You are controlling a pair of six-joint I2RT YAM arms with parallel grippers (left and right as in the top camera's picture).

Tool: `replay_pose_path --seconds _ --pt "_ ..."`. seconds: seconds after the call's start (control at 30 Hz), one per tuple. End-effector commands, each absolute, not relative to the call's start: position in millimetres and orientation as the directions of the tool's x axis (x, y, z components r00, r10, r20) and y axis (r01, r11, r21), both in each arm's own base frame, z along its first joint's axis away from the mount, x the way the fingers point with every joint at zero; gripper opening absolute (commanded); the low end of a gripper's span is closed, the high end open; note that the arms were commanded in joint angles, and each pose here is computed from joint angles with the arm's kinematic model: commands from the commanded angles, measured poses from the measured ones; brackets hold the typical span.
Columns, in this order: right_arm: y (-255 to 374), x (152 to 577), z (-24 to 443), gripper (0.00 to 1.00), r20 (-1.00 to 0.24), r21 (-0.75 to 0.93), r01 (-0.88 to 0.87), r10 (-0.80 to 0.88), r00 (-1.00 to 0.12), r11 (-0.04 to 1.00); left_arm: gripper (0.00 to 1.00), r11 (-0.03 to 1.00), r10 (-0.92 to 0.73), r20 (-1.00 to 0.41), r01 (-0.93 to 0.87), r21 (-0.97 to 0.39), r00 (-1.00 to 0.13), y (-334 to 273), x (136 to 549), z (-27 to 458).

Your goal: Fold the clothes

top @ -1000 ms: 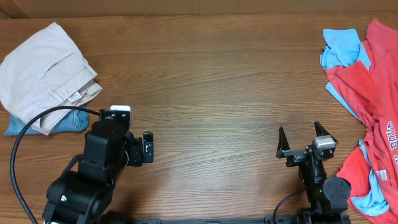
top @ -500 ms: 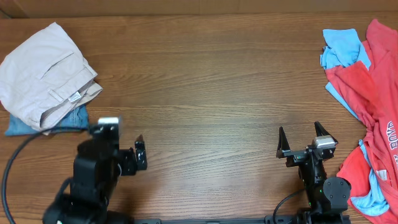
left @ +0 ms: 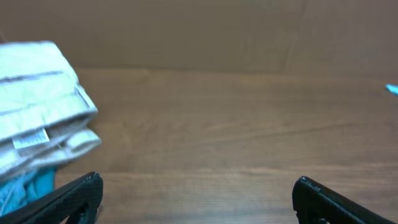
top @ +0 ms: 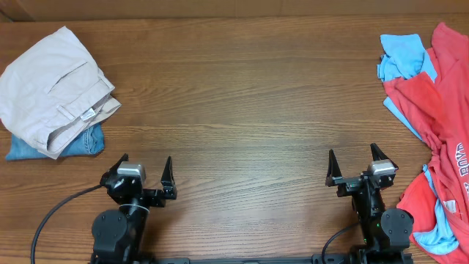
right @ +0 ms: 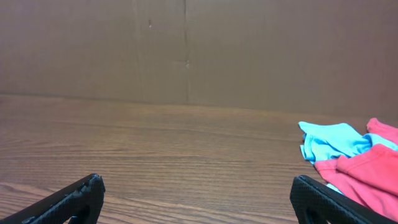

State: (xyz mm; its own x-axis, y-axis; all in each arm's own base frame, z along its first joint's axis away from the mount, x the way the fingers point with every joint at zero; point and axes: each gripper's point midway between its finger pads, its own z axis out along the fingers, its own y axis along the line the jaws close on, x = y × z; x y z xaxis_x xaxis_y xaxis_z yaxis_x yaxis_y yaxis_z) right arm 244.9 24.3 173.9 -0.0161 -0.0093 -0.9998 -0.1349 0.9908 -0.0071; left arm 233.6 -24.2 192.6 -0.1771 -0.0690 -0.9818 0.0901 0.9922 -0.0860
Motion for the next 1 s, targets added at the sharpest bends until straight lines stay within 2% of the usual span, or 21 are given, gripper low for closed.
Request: replay_pose_path --seconds 0.0,0.1,0.17,0.3,0.97 --pt "24.5 244.9 172.5 1.0 -1.0 -0.01 -0.138 -0.012 -0.011 0.99 1.0 0.994 0.027 -0.995 0.106 0.017 -0.096 -23.2 237.7 188.1" --pt "24.5 244.9 172.5 1.0 -1.0 -0.01 -0.138 -0.012 -0.011 0.99 1.0 0.987 0.119 -0.993 0.106 0.118 -0.008 -23.6 243.5 183.9" --pt "24.5 244.9 172.5 1.0 -1.0 -0.01 -0.138 -0.012 -0.011 0.99 1.0 0.987 0.126 -0.992 0.103 0.127 0.018 -23.7 245.6 176.2" --pt "24.5 244.9 172.5 1.0 -1.0 -0.01 -0.138 -0.012 -0.011 0.99 1.0 0.986 0.132 -0.989 0.112 0.125 -0.062 -23.4 244.9 156.1" --pt "24.5 244.9 172.5 1.0 -1.0 -0.01 -0.138 -0.012 -0.011 0.99 1.0 0.987 0.132 -0.989 0.102 0.125 -0.062 -21.1 245.3 156.3"
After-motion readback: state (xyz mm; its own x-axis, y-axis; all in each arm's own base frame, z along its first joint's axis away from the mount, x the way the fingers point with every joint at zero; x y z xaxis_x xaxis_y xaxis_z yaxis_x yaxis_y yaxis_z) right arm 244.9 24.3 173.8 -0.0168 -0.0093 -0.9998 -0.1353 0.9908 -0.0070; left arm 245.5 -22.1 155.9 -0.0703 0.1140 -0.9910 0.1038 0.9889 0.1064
